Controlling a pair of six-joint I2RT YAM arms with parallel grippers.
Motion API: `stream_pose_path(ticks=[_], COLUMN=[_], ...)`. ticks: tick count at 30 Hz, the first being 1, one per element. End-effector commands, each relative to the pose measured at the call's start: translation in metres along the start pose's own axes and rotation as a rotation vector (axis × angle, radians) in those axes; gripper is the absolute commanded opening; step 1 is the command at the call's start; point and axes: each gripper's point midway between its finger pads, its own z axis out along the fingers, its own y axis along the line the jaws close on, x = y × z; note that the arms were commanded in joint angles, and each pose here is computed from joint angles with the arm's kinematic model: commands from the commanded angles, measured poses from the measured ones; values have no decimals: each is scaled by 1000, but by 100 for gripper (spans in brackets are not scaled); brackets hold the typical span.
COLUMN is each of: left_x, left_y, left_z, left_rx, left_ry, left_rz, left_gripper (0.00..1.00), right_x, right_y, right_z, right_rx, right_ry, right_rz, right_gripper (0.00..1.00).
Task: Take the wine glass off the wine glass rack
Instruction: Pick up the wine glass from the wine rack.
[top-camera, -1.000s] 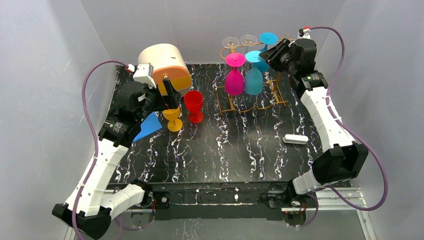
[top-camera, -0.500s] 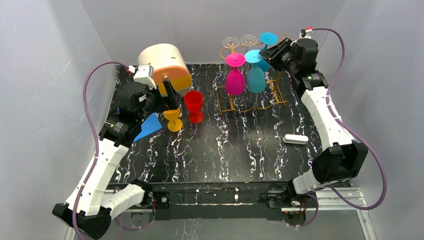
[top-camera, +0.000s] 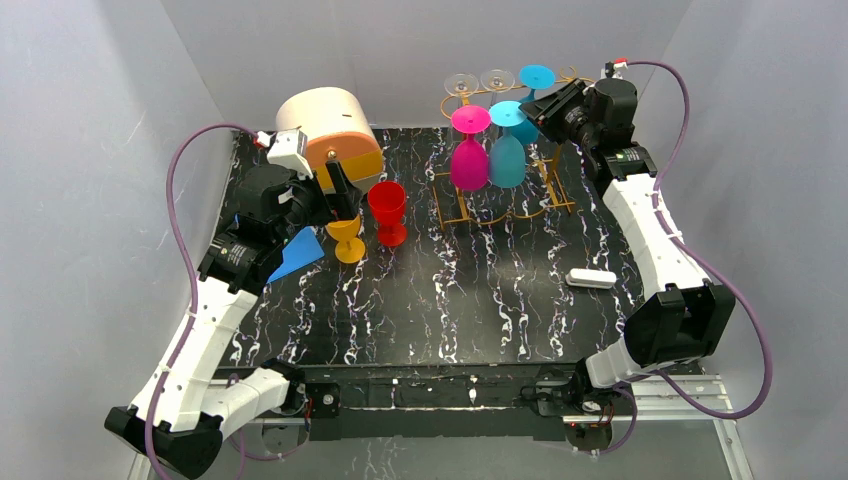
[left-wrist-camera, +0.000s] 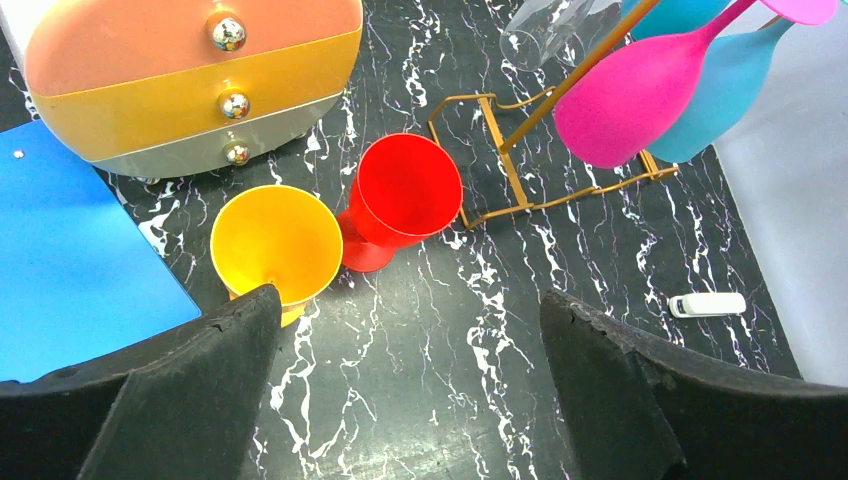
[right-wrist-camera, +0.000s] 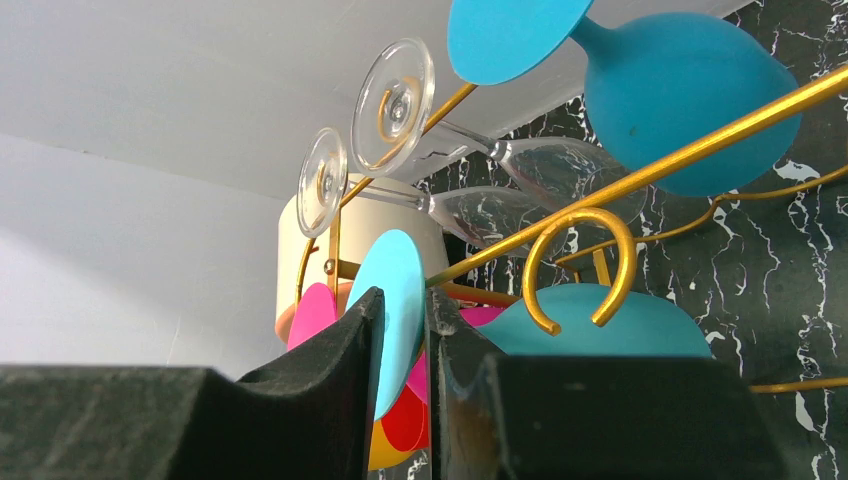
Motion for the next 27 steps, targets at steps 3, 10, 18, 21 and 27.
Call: stream_pose_path(ticks=[3, 10, 18, 21, 27], left_x=[1, 0, 3, 3, 2], left_y=[1, 0, -1, -1, 0], left_z=[-1, -2, 1, 1, 1], left_rx=[1, 4, 8, 6, 2], left_ry=[2, 2, 19, 21, 21], left_rz=[-3, 3, 5, 5, 7], left_gripper=[98, 98, 98, 98, 98], right_x=[-9, -5, -3, -5, -11], right_y=[9, 10, 8, 10, 16], right_z=[-1, 2, 4, 3, -4], right_rx=[-43, -54, -46, -47, -54], right_ry=[-21, -1, 16, 11, -13], right_rz=[6, 18, 21, 18, 19], right_gripper=[29, 24, 17, 10, 1])
